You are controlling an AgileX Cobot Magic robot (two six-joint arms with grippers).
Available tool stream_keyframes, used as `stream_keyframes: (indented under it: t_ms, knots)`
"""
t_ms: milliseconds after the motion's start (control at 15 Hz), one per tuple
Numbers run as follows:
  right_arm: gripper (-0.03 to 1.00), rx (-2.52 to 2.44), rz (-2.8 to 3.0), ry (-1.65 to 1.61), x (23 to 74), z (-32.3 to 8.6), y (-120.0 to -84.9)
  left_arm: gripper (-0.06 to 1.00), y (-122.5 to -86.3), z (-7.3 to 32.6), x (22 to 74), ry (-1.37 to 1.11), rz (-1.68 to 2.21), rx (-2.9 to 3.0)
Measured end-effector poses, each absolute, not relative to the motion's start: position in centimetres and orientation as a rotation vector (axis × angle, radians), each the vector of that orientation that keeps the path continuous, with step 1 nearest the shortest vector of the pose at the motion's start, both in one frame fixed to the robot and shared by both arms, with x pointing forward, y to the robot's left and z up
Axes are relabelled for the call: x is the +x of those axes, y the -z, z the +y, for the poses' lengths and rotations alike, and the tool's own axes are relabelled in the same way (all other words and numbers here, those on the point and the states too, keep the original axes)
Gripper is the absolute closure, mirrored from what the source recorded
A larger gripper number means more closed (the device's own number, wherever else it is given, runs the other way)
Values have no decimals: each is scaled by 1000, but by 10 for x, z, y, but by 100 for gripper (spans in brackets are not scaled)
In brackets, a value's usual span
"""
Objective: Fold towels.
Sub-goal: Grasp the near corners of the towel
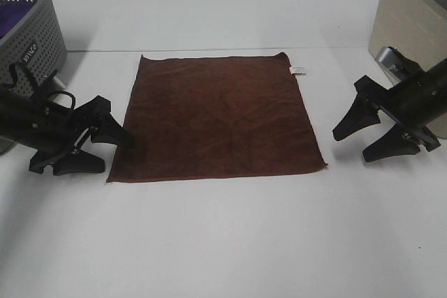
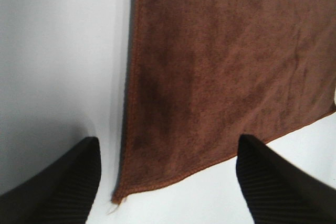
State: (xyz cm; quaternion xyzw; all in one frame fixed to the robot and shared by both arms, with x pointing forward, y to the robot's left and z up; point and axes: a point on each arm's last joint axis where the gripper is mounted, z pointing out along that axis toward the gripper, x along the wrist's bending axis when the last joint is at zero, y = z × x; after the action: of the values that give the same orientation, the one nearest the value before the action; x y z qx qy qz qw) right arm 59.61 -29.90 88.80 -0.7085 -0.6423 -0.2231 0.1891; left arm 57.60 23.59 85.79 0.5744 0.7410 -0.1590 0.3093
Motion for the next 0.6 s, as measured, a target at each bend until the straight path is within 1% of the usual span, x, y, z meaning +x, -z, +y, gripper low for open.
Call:
stream_keyframes:
  t_ms: [200, 400, 600]
  knots:
    - [28, -1954, -1807, 580, 596, -287, -869, 27, -854, 224, 576, 449, 1925, 1506]
    - [29, -1933, -1789, 625, 601, -256, -863, 27, -850, 205, 576, 464, 1899, 1514]
    - [34, -1913, -1744, 657, 608, -236, -855, 29, -842, 198, 580, 538, 1894, 1460]
